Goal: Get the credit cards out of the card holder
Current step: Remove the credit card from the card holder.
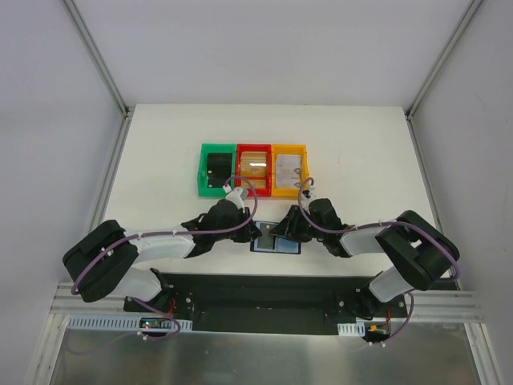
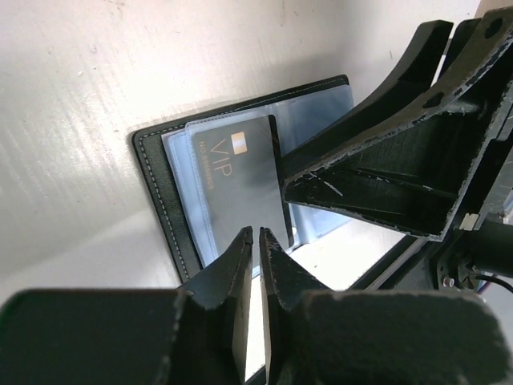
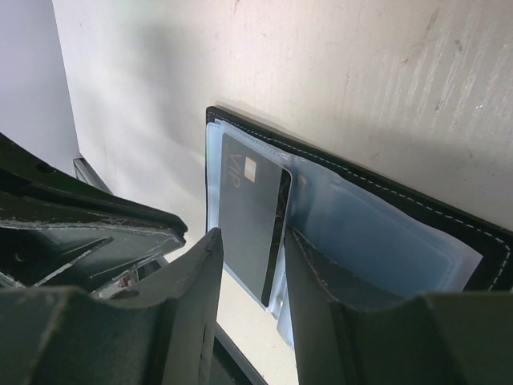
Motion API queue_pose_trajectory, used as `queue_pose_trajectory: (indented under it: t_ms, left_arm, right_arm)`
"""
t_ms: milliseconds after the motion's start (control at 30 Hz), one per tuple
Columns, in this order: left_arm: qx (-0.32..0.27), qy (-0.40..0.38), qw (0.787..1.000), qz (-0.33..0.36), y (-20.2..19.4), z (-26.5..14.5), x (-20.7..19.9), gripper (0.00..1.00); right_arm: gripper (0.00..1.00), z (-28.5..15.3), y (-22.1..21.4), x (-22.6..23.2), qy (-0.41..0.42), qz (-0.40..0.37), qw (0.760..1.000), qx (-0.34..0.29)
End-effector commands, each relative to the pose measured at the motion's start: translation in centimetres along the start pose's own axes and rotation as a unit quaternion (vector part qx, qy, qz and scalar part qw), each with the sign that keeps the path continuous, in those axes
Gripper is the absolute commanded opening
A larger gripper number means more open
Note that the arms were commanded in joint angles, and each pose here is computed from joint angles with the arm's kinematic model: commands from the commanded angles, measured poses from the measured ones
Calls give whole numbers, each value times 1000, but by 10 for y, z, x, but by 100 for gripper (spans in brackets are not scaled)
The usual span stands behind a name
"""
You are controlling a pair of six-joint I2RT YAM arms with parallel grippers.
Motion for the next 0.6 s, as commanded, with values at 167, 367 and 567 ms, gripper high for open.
queue_pose_trajectory:
  t_ms: [167,367,567]
  left_arm:
    - [3,37,999,7,3,4,10,0]
    - [6,40,999,4,2,8,12,0]
    - [17,45,999,0,-5,12,18,0]
  right_arm:
    - [40,-1,0,0,5,-5,1000,-1]
    - [40,-1,-2,1,8,-8,1000,3]
    - [41,-2,-4,-1,7,-8,1000,4]
Point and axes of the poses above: each gripper's point midway between its finger pads, its own z axis out along the fingers, its own x axis along the line the jaws close on, y = z × x, the point moved 1 cm from there along -z, back along the fingers, and after that the axes turned 4 degrees about -z, right-handed, at the moved point
